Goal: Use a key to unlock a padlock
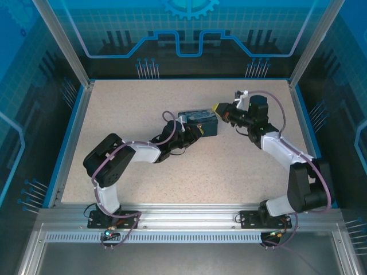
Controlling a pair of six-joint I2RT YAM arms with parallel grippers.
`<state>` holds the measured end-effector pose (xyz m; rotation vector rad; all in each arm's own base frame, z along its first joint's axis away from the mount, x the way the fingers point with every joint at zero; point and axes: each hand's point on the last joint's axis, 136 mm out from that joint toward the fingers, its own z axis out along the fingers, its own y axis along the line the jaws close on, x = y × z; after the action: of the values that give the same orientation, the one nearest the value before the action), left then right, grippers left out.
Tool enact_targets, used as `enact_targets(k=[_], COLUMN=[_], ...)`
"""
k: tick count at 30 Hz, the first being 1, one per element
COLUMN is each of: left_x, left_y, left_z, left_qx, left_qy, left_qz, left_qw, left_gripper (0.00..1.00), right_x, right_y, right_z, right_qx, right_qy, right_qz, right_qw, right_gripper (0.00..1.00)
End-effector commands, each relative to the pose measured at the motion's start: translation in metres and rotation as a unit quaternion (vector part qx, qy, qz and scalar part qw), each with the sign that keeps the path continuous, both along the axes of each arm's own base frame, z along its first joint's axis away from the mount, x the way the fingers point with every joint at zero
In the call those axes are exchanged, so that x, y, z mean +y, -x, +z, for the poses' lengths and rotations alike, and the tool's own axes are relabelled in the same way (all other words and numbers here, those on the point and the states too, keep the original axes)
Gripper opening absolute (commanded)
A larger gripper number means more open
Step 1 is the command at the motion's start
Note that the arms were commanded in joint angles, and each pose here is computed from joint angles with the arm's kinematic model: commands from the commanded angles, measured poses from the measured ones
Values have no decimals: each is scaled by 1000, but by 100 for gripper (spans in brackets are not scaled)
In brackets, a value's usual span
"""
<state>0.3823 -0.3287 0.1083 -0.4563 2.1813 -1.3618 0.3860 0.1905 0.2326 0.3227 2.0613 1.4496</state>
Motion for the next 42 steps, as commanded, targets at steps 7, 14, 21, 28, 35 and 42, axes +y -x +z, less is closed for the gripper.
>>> enact_targets(k=[7,14,21,28,35,42], left_x=[-6,-7,0,4,10,12], left_y=[-8,-9,-4,4,13,15], left_z=[37,42,55,64,67,74], left_qx=[55,67,70,74,77,72], left_qy=[156,196,238,240,251,258], left_qz=[-20,-21,-24,-30,-30,-34], left_qw=[986,978,969,968,964,963], left_gripper=[0,0,0,0,0,0], right_x=[-7,-8,-5,1,14,29], right_y=[62,77,88,85,82,77], right_z=[-53,-75,-75,-68,-70,-76], right_qx=[49,67,77,78,86,99], right_qy=[28,10,-11,-22,-34,-52], right_qz=[37,35,21,13,2,14], right_qw=[998,997,997,997,996,994], right_gripper=[0,0,0,0,0,0])
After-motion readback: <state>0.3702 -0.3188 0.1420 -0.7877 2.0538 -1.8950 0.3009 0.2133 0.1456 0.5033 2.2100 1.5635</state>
